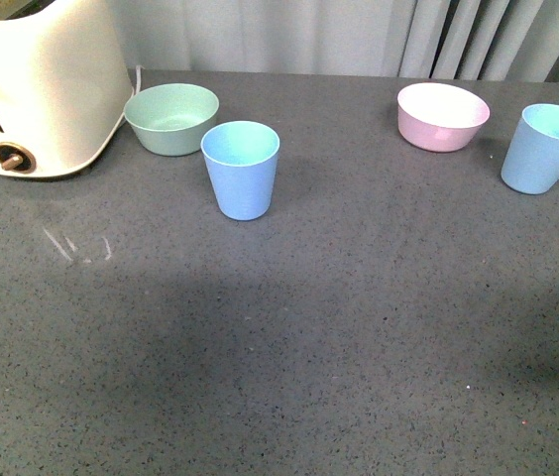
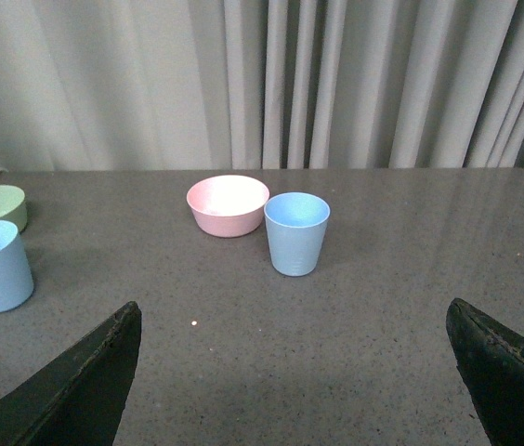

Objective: Stack blue cups with both arms

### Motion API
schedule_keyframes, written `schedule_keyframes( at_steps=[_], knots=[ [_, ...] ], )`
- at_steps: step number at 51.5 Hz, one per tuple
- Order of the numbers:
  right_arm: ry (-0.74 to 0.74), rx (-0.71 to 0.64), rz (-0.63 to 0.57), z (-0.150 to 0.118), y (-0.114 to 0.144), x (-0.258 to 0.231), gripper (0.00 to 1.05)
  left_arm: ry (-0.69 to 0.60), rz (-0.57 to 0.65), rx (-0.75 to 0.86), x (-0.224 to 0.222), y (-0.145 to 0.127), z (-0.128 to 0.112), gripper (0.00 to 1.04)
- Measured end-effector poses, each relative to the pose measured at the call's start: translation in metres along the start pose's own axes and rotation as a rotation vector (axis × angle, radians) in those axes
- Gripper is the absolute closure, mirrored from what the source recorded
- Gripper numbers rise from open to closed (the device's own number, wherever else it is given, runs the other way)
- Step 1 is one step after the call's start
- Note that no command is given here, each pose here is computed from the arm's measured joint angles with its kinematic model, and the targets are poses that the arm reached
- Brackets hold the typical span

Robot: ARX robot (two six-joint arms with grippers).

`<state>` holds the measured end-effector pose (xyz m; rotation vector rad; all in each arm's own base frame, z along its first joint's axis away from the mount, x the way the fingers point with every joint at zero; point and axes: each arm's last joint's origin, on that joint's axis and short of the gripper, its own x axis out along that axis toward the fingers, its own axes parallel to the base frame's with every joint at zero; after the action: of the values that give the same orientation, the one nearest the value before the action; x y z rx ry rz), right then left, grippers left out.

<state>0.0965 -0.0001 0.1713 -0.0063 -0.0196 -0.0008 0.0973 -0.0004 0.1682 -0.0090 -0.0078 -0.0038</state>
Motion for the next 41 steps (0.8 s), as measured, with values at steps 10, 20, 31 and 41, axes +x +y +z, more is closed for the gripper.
schedule_keyframes(
  at_steps=[10, 20, 31, 41],
  knots=[
    [0.000, 0.000, 0.000, 0.000, 0.000, 0.000, 0.09, 0.000, 0.000, 0.000, 0.000, 0.000, 0.000, 0.09],
    [0.000, 0.000, 0.000, 0.000, 0.000, 0.000, 0.09, 0.000, 0.000, 0.000, 0.000, 0.000, 0.000, 0.09],
    [0.000, 0.000, 0.000, 0.000, 0.000, 0.000, 0.09, 0.000, 0.000, 0.000, 0.000, 0.000, 0.000, 0.09],
    [-0.001, 0.000, 0.001, 0.000, 0.000, 0.000, 0.09, 0.533, 0.004, -0.238, 0.020, -0.009, 0.010, 0.09]
  ],
)
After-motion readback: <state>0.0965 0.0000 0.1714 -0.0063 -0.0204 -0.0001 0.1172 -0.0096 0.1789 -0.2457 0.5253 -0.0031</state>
